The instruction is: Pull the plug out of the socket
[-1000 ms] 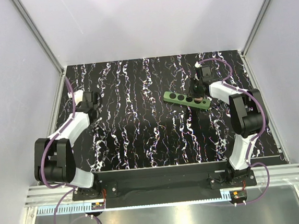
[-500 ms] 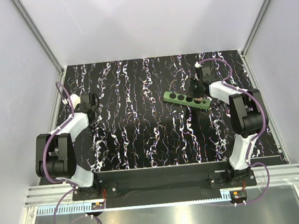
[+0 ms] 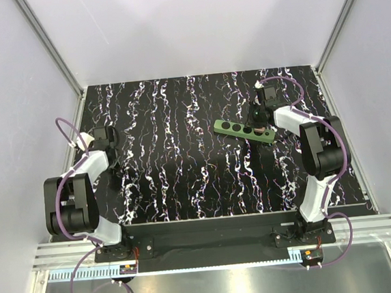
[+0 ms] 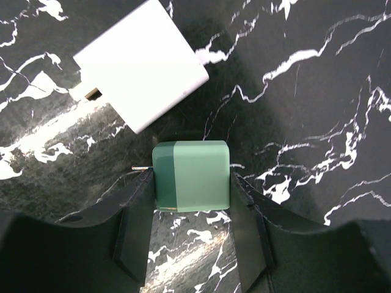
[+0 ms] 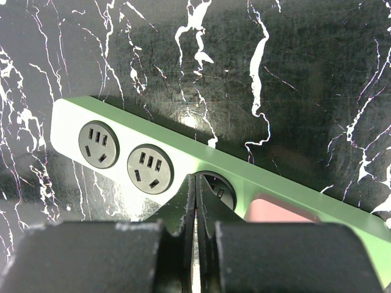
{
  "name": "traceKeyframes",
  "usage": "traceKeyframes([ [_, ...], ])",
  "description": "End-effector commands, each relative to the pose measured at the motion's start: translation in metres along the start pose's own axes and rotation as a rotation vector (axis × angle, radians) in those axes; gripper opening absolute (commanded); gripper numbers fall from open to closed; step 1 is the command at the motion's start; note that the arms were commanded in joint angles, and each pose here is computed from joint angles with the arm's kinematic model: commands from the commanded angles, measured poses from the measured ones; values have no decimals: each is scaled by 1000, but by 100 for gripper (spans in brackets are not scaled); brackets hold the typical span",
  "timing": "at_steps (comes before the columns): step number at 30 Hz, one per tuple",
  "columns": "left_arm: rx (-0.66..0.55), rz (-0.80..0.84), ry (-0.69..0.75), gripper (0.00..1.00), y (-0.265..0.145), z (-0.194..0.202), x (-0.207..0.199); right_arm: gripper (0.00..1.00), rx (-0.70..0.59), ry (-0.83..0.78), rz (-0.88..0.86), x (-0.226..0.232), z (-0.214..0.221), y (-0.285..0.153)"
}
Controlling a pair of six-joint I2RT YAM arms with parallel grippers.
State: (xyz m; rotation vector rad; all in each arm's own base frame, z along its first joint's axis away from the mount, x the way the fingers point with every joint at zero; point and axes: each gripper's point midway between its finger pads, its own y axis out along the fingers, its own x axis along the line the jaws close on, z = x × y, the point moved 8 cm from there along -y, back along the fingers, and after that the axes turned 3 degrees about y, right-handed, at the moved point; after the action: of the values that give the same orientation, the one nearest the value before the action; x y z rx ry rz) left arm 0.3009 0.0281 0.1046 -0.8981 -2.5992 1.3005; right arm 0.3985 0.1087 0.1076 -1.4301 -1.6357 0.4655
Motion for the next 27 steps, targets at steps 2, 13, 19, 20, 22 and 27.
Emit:
traceKeyframes([
  [2, -40, 47, -54, 39, -1, -11, -10, 3, 174, 5, -6, -3, 38, 16],
  [13, -80, 98, -59, 75, -21, -18, -5, 3, 180, 6, -15, -3, 38, 18],
  [19, -146, 308, 35, 76, -71, -22, -34, 3, 123, 9, -24, 2, 30, 7],
  [20, -165, 362, 61, 76, -82, -22, -41, 3, 110, 9, -25, 3, 28, 4],
  [22, -211, 468, 129, 76, -99, -16, -59, 4, 75, 5, -43, 7, 22, -5],
  [27, -181, 746, 350, 75, -149, 39, -110, 8, -8, 3, -108, 21, 6, -30],
])
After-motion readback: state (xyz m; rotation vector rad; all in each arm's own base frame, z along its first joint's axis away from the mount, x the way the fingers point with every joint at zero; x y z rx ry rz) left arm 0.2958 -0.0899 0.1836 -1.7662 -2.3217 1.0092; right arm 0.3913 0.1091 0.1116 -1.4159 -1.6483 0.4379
